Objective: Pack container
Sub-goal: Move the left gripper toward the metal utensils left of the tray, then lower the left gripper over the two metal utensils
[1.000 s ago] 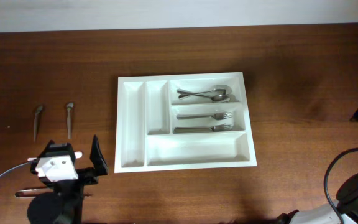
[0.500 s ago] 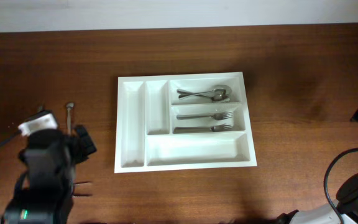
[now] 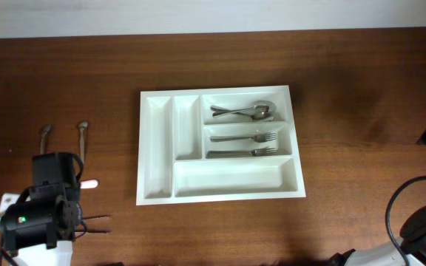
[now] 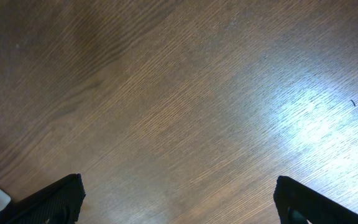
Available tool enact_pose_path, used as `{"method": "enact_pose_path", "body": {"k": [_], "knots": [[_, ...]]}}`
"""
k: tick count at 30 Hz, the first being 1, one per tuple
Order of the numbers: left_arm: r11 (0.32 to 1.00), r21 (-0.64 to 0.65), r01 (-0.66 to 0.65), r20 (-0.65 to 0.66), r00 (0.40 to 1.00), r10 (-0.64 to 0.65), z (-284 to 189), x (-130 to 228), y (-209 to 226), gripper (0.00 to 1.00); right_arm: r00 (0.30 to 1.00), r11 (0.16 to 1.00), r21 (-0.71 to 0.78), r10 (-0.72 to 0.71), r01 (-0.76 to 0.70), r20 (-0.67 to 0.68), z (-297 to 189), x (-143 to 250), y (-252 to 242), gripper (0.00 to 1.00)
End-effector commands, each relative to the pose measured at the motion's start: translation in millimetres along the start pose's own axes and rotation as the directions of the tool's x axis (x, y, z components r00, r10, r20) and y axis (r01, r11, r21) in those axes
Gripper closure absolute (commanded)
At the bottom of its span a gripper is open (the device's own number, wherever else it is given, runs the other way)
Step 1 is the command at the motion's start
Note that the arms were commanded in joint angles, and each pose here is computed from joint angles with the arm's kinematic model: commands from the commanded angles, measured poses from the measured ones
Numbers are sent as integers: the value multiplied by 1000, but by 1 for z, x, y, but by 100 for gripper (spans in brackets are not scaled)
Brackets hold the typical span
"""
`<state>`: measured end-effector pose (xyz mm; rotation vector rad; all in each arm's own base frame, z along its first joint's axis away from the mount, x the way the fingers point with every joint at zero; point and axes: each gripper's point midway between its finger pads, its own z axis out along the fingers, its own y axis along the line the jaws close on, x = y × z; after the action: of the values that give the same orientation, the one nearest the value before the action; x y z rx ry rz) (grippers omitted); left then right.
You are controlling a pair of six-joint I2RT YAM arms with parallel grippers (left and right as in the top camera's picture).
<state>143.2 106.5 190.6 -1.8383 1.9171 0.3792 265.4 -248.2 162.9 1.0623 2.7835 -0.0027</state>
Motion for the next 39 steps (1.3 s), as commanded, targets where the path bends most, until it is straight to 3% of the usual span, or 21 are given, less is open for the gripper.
{"method": "enact_pose_path", "body": {"k": [1,7,12,17,20,25,32,39], "knots": [[984,-7,181,39,983,-180,-5,-11,5,1,1000,1000,12,5,-5,5,-1,0,-1,1],[983,-23,183,-57,981,-184,1,4,-3,1,1000,1000,12,5,-5,5,-1,0,-1,1],[957,-182,224,-162,954,-254,24,12,3,1,1000,1000,12,5,-5,5,-1,0,-1,1],[979,-194,55,-340,933,-120,54,15,-5,1,1000,1000,12,5,-5,5,-1,0,-1,1],[972,-233,18,-412,904,-115,65,17,3,1,1000,1000,12,5,-5,5,-1,0,-1,1],[952,-304,-34,-463,879,-116,77,20,16,1,1000,1000,12,5,-5,5,-1,0,-1,1],[968,-229,-103,-446,895,-10,98,13,3,1,1000,1000,12,5,-5,5,-1,0,-1,1],[974,-206,-93,-440,898,-7,123,29,5,1,1000,1000,12,5,-5,5,-1,0,-1,1]]}}
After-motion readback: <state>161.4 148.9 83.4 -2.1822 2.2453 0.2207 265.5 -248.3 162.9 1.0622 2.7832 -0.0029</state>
